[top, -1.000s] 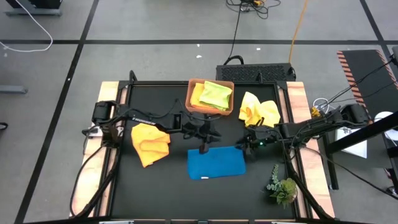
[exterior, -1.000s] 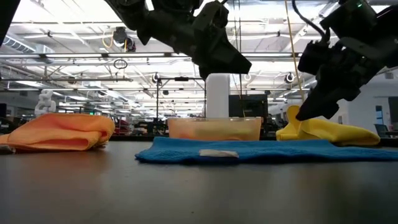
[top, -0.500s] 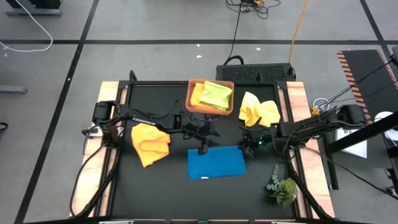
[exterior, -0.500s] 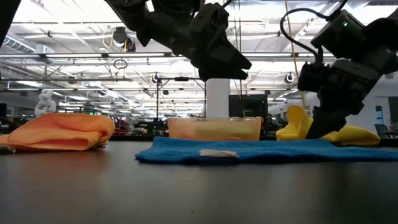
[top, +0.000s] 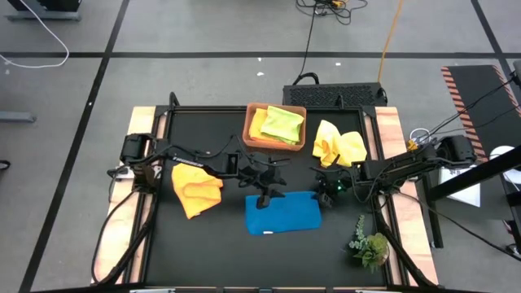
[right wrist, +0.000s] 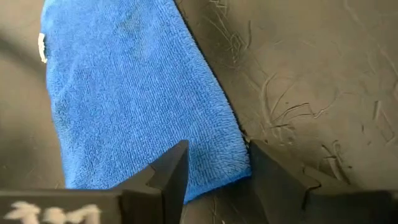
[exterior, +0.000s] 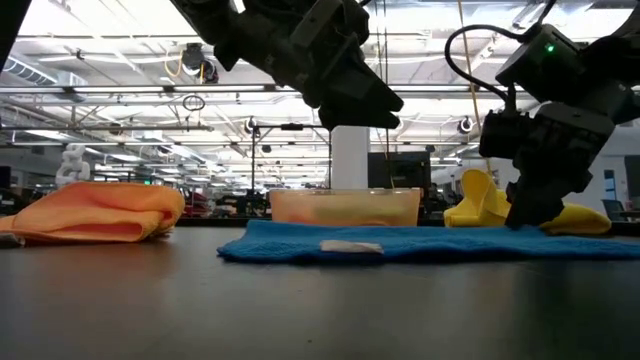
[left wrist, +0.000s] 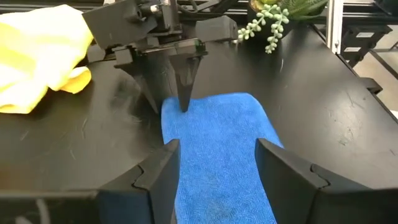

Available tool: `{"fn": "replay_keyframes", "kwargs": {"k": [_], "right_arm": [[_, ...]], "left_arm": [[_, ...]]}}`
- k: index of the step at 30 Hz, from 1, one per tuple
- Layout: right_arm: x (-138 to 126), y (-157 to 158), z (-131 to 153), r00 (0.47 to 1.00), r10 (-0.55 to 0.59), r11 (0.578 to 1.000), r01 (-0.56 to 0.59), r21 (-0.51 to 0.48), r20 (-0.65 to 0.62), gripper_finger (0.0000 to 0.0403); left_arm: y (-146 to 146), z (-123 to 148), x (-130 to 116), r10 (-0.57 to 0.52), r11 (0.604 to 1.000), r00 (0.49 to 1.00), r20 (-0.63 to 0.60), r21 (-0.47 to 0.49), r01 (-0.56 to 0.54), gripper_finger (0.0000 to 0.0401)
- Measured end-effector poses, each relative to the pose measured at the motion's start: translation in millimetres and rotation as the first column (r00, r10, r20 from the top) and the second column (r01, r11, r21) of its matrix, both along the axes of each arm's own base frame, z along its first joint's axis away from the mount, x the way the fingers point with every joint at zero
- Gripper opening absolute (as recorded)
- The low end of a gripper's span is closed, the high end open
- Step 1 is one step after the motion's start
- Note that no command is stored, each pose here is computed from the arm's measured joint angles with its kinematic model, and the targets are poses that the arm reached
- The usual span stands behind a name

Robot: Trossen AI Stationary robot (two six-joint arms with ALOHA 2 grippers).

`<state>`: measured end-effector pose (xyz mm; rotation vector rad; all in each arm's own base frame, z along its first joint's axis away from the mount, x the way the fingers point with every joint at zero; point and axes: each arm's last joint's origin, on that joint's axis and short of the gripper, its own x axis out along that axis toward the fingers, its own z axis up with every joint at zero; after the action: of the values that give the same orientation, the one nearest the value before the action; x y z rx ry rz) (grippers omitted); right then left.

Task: Fold microfiber towels
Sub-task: Fold the blue microfiber towel

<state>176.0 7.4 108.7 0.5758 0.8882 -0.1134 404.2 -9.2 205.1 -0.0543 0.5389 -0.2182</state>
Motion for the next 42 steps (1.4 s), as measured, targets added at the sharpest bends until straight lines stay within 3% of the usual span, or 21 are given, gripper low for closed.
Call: {"fn": "replay_keyframes", "kwargs": {"k": [4,11,16,25,42], "right_arm": [[-0.8,-0.6,0.3,1.0,-0.003,1.0,0.004,-0.022,0.002,0.0122],[2.8,-0.7,4.5,1.0,0.007,0.999,-0.006,-0.038,0.017,0.001],[19.3,-0.3,25.3,0.99,0.016,0.999,-0.009,-0.048,0.14,0.0007],[46.1,1.5,65.1,0.952,0.099,0.986,-0.054,-0.159,0.291,0.0002],[47.9,2.6,68.3,0.947,0.091,0.988,-0.048,-0.144,0.307,0.0001]], "left_arm": [[1.1,-13.8,7.2,-0.044,0.998,0.999,0.006,-0.038,0.044,0.0209],[3.3,-43.9,19.0,-0.054,0.996,0.999,0.007,-0.077,0.054,0.0209],[12.9,-40.6,20.4,-0.011,0.998,0.999,0.039,-0.058,0.014,0.021],[30.6,-36.6,21.9,0.049,0.993,0.996,0.073,-0.107,-0.041,0.0209],[30.5,-38.3,21.1,0.061,0.989,0.997,0.046,-0.136,-0.054,0.0209]]}}
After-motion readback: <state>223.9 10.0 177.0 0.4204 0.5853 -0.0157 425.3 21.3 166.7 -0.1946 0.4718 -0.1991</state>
